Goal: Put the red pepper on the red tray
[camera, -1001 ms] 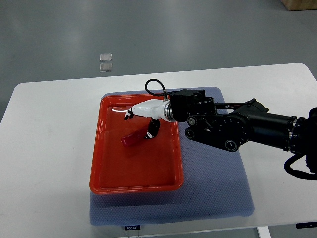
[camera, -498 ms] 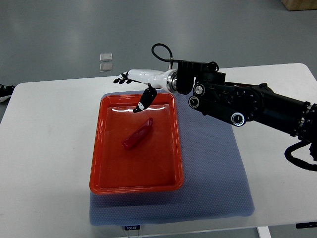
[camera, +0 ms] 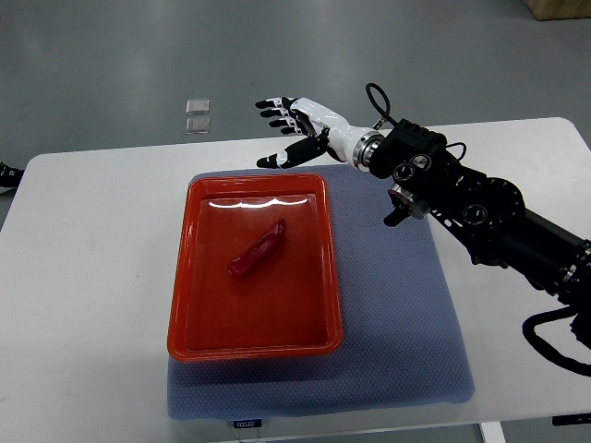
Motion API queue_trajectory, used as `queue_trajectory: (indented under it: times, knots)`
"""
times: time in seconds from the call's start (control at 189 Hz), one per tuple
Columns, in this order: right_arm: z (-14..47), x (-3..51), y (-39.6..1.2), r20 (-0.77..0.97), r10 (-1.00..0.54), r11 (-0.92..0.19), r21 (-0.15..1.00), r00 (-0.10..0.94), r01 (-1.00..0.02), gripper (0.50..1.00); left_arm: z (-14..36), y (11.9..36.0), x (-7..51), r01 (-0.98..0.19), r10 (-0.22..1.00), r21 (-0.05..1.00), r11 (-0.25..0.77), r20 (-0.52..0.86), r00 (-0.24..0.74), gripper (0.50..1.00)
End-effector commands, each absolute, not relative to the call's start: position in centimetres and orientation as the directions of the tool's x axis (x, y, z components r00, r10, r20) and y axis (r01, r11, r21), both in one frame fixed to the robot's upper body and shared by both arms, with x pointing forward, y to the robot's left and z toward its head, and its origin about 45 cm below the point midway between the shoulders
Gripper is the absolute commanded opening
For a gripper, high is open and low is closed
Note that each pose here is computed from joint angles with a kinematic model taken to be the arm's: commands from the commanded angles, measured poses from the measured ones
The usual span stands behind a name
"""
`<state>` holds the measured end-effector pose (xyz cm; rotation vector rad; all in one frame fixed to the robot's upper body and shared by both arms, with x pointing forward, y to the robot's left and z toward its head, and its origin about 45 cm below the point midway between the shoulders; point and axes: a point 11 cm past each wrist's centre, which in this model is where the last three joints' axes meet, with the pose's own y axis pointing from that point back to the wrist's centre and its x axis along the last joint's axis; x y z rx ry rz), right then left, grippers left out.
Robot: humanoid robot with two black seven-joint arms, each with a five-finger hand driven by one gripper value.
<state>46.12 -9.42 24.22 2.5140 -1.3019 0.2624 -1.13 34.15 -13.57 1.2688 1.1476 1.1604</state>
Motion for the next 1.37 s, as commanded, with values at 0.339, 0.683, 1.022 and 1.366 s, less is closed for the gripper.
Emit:
queue_trajectory:
  times: [0.339,0.683,1.022,1.366]
  knots:
    - [19.5,45.8,-19.1,-0.336,-0.925,-0.236,0.147,0.176,-0.96,0.913,-13.6,34.1,-1.1,0.009,0.997,1.0,-0.021,0.02,0.08,1.0]
    - [19.6,46.1,-20.4,-0.502,-0.86,-0.178,0.126,0.092,-0.976,0.913,-13.6,34.1,-1.1,0.009,0.997,1.0,-0.021,0.02,0.08,1.0]
    - [19.7,46.4,-22.3,-0.583,-0.812,-0.089,0.081,0.026,-0.993,0.913,-13.6,34.1,-1.1,0.009,0.997,1.0,-0.021,0.02,0.08,1.0]
    - [18.2,46.2,-23.4,-0.571,-0.821,-0.049,0.114,-0.025,-0.992,0.913,-13.6,34.1,-1.1,0.009,0.997,1.0,-0.021,0.02,0.08,1.0]
